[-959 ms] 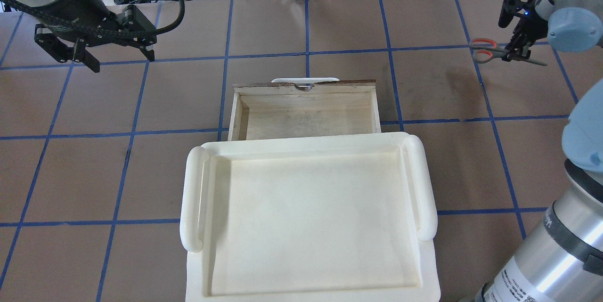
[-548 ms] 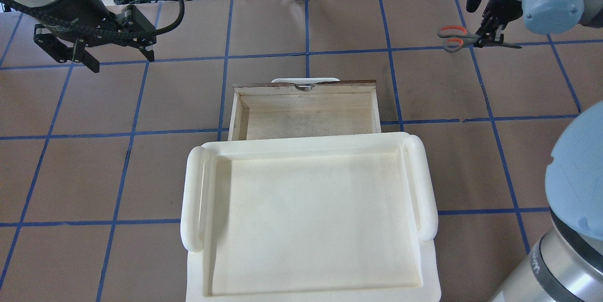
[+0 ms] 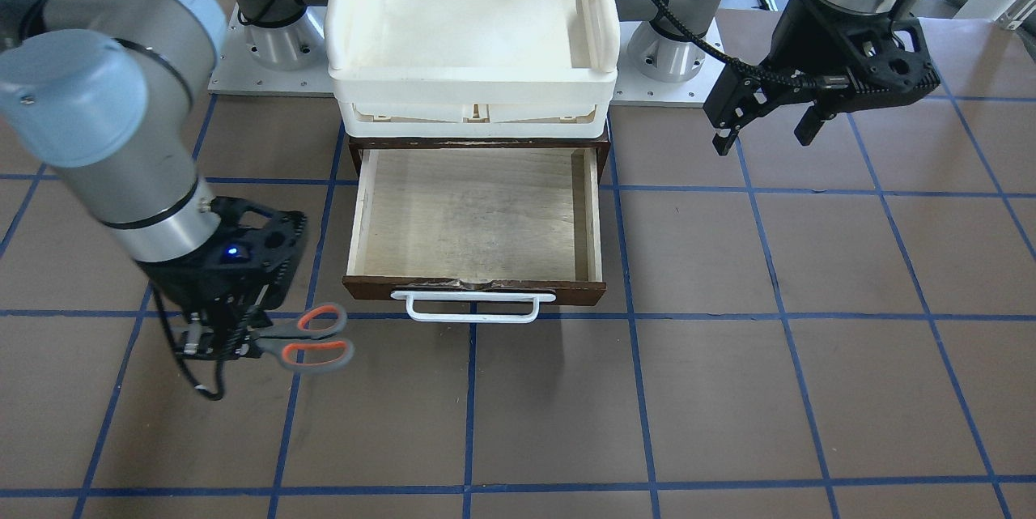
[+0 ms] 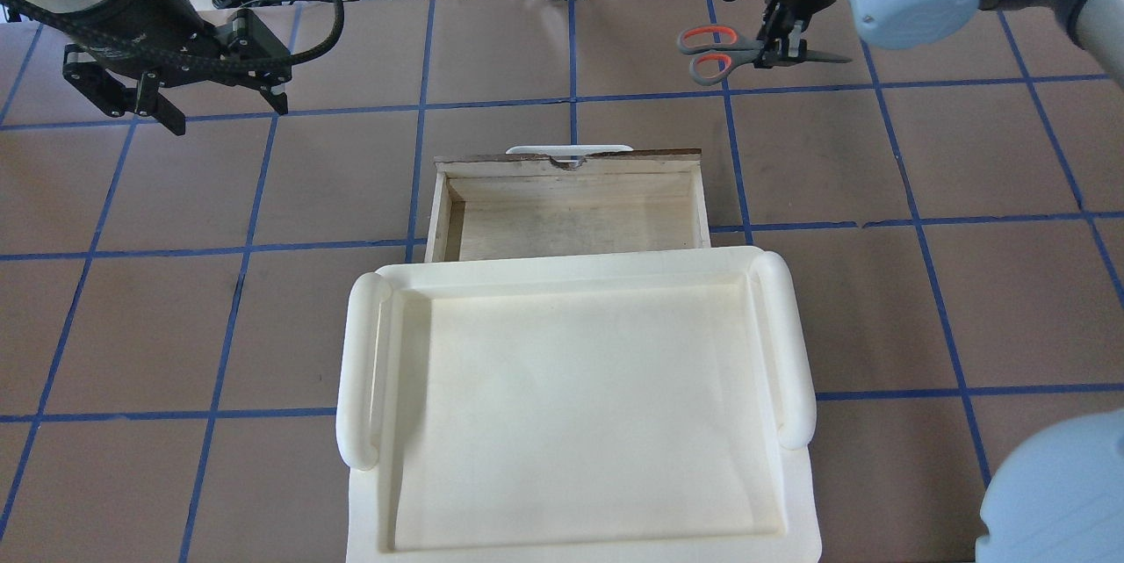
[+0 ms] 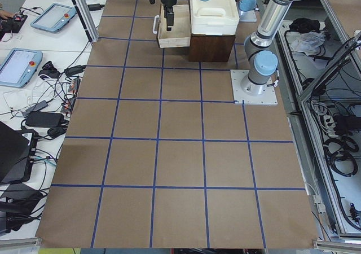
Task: Put scissors in drawer and close it
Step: 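Carry the scissors with the right gripper over the open drawer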
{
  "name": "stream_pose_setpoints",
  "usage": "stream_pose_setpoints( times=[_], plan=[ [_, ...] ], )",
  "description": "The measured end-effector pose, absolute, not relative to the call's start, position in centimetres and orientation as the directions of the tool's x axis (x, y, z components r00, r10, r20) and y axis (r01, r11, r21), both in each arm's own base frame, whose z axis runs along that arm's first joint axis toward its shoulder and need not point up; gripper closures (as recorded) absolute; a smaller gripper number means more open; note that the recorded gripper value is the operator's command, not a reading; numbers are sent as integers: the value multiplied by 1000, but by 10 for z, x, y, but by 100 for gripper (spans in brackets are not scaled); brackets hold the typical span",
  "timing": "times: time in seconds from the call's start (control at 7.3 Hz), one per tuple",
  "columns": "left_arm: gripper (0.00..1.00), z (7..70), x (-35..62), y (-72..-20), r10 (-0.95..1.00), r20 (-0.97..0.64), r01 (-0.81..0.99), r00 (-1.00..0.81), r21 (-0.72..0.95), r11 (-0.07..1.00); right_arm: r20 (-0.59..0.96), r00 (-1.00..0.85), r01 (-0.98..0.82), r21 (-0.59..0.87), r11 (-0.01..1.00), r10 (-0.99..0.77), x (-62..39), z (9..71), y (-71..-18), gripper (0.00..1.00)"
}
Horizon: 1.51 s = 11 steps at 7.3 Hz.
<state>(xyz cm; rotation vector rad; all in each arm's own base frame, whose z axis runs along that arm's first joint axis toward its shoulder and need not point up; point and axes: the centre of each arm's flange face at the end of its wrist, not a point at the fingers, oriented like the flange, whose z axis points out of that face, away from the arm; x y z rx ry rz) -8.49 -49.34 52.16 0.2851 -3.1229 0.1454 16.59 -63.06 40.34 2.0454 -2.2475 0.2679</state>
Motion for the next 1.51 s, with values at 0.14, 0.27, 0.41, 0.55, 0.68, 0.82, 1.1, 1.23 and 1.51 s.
stream_pose_setpoints(
  times=[0.14,0.27,0.41,0.55,0.68,0.82,1.1,1.23,1.51],
  plan=[
    [0,522,-85,-493,-180,11,-181,-984,-92,979,189,-78,-995,-76,64,-979,206,405,-619,100],
    [0,522,-85,-493,-180,11,-180,-984,-93,979,189,-53,-996,-80,38,-981,240,406,-606,100],
    [0,522,-85,-493,-180,11,-181,-984,-93,979,186,-33,-996,-85,17,-982,269,406,-593,100],
    [0,522,-85,-493,-181,11,-181,-983,-93,979,178,-23,-996,-92,6,-984,296,404,-581,100],
    [0,522,-84,-493,-181,11,-182,-983,-93,979,168,-17,-995,-96,1,-986,318,403,-568,100],
    [0,522,-84,-493,-182,11,-182,-983,-93,979,151,-26,-996,-94,12,-988,336,401,-556,100],
    [0,522,-84,-493,-182,12,-182,-983,-93,979,111,-32,-996,-80,23,-993,358,390,-540,100],
    [0,522,-84,-493,-181,12,-182,-983,-93,979,84,-37,-997,-75,30,-996,360,378,-536,100],
    [0,522,-85,-493,-180,12,-181,-984,-92,979,29,-56,-997,-55,54,-998,357,354,-525,100]
  ],
)
